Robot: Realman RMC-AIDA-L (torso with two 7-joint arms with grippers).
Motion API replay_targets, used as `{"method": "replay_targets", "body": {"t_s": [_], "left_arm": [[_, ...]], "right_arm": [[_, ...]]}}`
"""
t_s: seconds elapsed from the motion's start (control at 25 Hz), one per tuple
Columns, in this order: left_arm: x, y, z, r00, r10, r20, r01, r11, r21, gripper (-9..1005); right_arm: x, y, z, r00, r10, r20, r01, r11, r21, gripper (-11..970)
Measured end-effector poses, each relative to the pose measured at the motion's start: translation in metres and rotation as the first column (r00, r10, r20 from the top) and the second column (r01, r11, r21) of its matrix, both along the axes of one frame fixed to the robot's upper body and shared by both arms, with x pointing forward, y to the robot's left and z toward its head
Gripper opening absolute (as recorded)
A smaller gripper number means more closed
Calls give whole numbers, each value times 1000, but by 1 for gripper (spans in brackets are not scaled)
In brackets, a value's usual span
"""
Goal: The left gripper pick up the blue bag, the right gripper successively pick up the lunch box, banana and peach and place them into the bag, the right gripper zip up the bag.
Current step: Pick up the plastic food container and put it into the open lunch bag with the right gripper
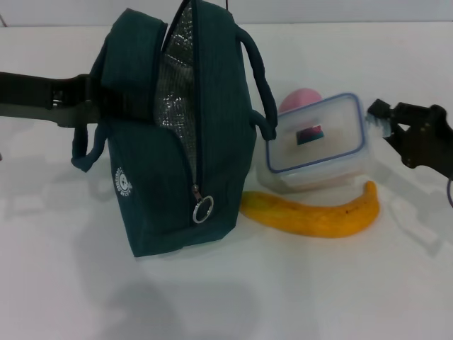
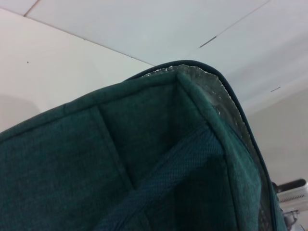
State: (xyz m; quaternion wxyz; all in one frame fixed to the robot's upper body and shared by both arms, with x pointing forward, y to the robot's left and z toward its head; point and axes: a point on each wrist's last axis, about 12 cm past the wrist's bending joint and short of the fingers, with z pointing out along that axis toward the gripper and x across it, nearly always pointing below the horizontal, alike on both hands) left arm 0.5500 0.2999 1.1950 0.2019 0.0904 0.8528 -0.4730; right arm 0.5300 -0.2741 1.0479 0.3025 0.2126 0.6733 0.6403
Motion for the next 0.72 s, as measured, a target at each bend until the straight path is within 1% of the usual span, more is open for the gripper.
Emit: {"method": "replay_targets", "body": {"t_s": [0.32, 0.56, 0.72], "left_arm": [[-1, 3, 1, 1000, 4, 4, -4, 1000, -3, 38], [0, 2, 2, 1000, 0, 8, 0, 1000, -4, 38], [1, 1, 1, 1000, -3, 3, 3, 1000, -9, 38]], "right_arm": [[-26, -14, -2, 996, -86, 12, 83, 985, 152, 98], [-36, -14, 3, 994, -100, 31, 89, 960, 266, 97], [-40, -14, 9, 992, -118, 53, 93, 934, 346, 97]]}}
